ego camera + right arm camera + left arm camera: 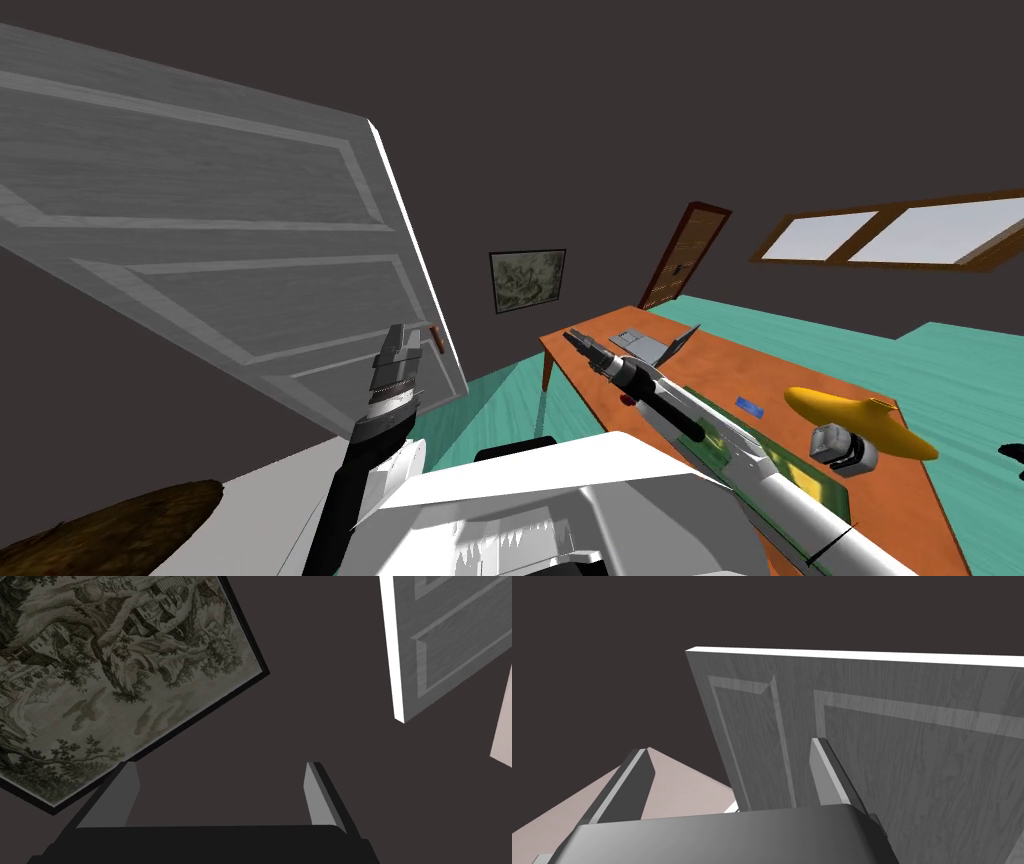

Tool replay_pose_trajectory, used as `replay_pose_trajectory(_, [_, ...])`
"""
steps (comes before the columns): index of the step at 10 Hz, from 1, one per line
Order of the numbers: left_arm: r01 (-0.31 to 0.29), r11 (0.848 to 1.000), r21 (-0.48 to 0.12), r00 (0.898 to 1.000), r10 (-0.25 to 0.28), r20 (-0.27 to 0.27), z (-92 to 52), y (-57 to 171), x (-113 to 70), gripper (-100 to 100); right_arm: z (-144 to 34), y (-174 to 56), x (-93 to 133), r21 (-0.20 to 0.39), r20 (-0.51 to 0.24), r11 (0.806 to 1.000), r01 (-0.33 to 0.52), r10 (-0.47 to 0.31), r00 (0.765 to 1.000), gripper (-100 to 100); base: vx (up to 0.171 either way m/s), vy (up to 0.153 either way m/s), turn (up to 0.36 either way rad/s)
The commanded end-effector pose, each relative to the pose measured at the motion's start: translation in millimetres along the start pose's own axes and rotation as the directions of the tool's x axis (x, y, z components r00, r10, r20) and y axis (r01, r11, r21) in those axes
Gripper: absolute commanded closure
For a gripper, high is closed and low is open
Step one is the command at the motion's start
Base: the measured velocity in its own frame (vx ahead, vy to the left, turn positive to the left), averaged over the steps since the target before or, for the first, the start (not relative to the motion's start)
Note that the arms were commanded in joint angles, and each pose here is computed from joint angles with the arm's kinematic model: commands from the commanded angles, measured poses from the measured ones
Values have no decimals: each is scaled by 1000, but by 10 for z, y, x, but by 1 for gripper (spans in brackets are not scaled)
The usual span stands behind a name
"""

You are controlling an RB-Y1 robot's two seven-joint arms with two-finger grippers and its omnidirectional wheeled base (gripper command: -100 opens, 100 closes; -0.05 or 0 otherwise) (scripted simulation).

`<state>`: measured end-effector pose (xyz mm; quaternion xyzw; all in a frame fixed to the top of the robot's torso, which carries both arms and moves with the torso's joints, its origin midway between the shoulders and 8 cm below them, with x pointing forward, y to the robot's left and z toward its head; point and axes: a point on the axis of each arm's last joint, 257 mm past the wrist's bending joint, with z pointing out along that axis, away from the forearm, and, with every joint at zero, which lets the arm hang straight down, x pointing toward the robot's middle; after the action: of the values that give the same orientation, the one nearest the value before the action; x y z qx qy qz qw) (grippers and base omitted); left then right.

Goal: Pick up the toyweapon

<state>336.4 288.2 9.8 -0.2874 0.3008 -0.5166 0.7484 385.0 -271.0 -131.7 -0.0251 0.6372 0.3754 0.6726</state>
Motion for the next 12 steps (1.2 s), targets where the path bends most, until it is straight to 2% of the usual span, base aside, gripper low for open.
replay_pose_trajectory(1, [0,1000,0,1000,0,0,0,0,0,0,-29,-132,107,22,-47,1000,19,-18,999,-100,32,-40,38])
replay_pose_trajectory(2, [0,1000,0,1000,0,0,0,0,0,0,-129,-288,261,53,-111,998,41,-35,993,-100,44,-45,77])
replay_pose_trajectory(3, [0,1000,0,1000,0,0,0,0,0,0,-167,-359,283,66,-125,997,47,-38,991,-100,41,-43,44])
replay_pose_trajectory(4, [0,1000,0,1000,0,0,0,0,0,0,-303,-536,438,100,-194,992,73,-53,980,-100,48,-46,58])
replay_pose_trajectory(5, [0,1000,0,1000,0,0,0,0,0,0,-335,-587,448,107,-206,991,80,-56,977,-100,45,-45,54])
replay_pose_trajectory(6, [0,1000,0,1000,0,0,0,0,0,0,-475,-728,581,130,-273,985,110,-71,959,-100,55,-51,77])
replay_pose_trajectory(7, [0,1000,0,1000,0,0,0,0,0,0,-532,-813,597,146,-286,982,117,-71,956,-100,42,-45,42])
replay_pose_trajectory(8, [0,1000,0,1000,0,0,0,0,0,0,-747,-1018,749,185,-355,972,145,-71,932,-100,38,-50,80])
replay_pose_trajectory(9, [0,1000,0,1000,0,0,0,0,0,0,-757,-1031,730,180,-366,971,156,-81,927,-100,41,-50,34])
replay_pose_trajectory(10, [0,1000,0,1000,0,0,0,0,0,0,-993,-1225,865,215,-433,959,187,-78,898,-100,43,-43,74])
replay_pose_trajectory(11, [0,1000,0,1000,0,0,0,0,0,0,-1003,-1239,842,209,-444,958,198,-88,892,-100,35,-32,32])
replay_pose_trajectory(12, [0,1000,0,1000,0,0,0,0,0,0,-1259,-1421,950,237,-511,943,234,-84,856,-100,44,-33,62])
